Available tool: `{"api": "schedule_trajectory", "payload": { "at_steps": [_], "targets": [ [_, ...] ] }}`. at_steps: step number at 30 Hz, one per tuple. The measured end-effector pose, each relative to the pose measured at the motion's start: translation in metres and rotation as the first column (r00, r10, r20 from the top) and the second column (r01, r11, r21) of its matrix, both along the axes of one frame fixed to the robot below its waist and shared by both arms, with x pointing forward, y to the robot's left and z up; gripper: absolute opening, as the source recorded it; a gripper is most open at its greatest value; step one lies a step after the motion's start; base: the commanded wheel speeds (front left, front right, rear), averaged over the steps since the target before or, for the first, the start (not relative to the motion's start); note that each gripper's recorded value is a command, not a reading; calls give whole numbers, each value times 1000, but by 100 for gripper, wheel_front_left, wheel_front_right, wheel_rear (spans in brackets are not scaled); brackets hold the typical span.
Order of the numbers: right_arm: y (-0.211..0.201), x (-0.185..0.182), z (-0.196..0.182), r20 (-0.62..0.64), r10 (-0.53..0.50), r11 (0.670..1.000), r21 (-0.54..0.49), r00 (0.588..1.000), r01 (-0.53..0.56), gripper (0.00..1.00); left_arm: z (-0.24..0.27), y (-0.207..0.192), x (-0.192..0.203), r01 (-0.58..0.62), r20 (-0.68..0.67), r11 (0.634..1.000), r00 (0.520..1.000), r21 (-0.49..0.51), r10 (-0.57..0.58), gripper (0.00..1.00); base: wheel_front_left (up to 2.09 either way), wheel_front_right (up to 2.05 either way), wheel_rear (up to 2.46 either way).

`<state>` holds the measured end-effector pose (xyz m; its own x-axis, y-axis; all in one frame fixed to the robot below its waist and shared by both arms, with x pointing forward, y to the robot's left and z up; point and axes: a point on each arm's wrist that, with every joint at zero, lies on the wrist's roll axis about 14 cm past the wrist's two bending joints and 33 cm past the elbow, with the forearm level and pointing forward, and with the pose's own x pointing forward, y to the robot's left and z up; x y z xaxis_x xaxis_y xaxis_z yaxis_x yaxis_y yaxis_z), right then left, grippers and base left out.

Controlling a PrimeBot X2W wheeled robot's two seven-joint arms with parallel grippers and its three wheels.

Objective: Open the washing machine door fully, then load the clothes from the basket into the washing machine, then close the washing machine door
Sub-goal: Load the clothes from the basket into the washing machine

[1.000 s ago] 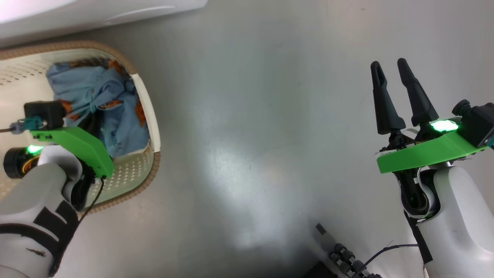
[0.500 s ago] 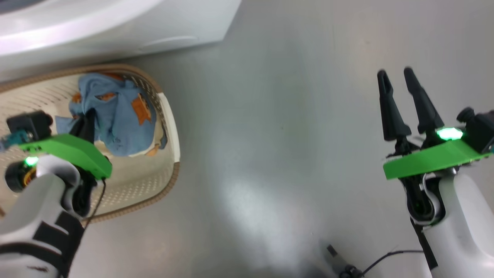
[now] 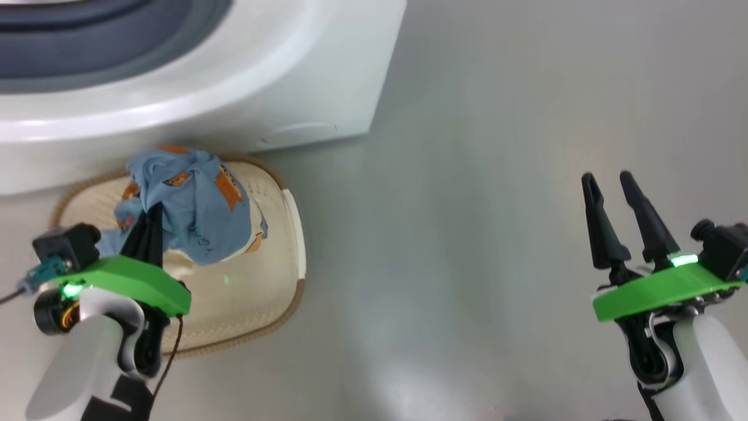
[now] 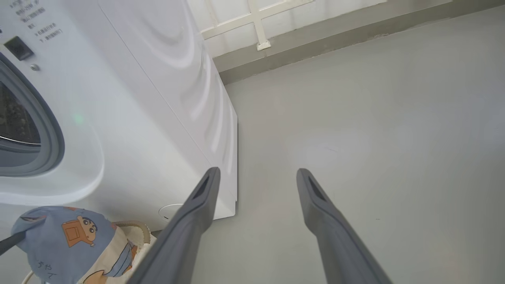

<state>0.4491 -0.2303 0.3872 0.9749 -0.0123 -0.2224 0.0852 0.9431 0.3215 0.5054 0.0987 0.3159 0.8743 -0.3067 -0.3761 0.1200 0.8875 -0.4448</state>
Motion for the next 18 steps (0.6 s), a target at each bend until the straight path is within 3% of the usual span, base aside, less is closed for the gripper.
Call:
{"api": "schedule_trajectory", "payload": {
  "at_steps": [18],
  "targets": [
    [1, -43, 33, 45, 1, 1000, 8, 999, -2, 100, 109, 32, -31, -71, 294, 995, 955, 63, 50, 0, 0, 0, 0]
  ]
}}
